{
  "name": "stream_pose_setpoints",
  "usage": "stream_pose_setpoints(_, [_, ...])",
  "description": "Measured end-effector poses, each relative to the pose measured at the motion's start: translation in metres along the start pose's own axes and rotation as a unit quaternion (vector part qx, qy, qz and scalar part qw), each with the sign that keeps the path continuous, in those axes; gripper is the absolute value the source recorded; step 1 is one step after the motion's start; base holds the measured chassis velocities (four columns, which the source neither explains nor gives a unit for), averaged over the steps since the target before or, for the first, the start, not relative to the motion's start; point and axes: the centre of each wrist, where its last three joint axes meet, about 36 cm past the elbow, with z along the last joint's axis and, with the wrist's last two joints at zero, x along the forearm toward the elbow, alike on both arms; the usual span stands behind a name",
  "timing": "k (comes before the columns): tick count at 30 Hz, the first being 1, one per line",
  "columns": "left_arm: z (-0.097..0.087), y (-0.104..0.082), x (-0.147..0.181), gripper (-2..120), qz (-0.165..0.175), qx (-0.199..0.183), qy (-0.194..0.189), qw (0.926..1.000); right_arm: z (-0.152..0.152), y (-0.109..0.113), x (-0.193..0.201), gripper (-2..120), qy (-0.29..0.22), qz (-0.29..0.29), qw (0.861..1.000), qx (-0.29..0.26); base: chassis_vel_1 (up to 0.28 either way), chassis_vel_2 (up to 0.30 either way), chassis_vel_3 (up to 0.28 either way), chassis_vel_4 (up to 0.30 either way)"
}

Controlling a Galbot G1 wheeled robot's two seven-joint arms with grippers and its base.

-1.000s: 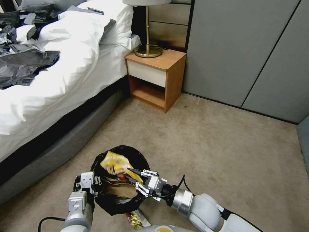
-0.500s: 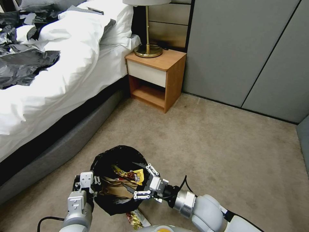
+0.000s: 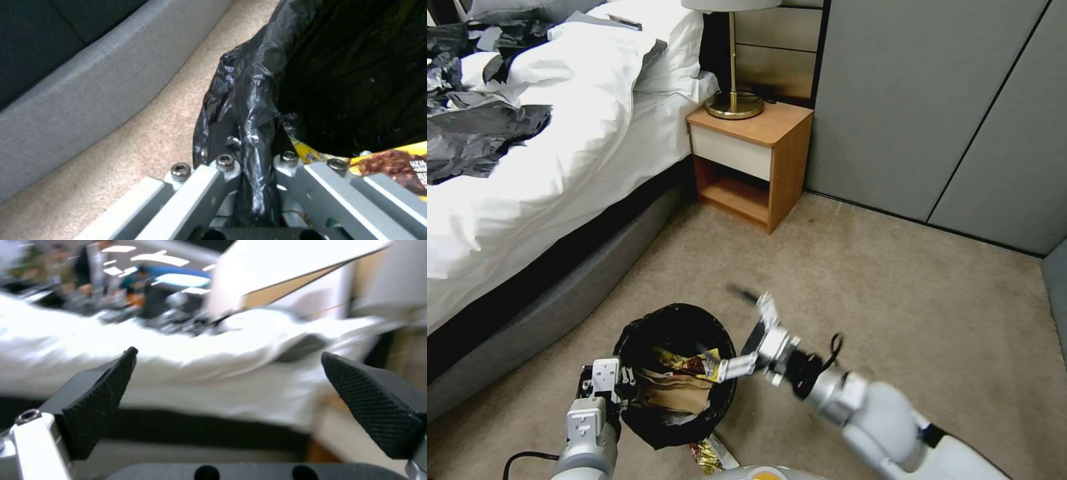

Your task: Pick up the trash bin, then pick up the garbage from the floor and place it into the trash bin.

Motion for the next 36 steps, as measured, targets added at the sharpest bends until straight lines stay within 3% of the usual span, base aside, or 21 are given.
stream_pose_setpoints(7, [0.000, 0.009, 0.000, 0, -0.007, 0.001, -0.004, 1.0000, -0.026, -0.015, 0.027, 100, -0.011, 0.144, 0.989, 0.019, 0.000, 0.000, 0.000, 0.000])
stream_pose_setpoints(13, [-0.004, 0.010, 0.001, 0, -0.003, 0.005, -0.010, 0.9999, -0.009, -0.011, 0.056, 100, 0.016, 0.217, 0.976, 0.023, 0.000, 0.000, 0.000, 0.000])
stream_pose_setpoints(23, [-0.008, 0.009, 0.005, 0, 0.003, 0.015, -0.015, 0.9998, 0.025, -0.004, 0.072, 100, 0.046, 0.235, 0.971, 0.021, 0.000, 0.000, 0.000, 0.000])
stream_pose_setpoints(36, [-0.011, 0.007, 0.004, 0, 0.003, 0.017, -0.017, 0.9997, 0.036, -0.006, 0.073, 100, 0.062, 0.200, 0.977, 0.025, 0.014, 0.019, 0.019, 0.025])
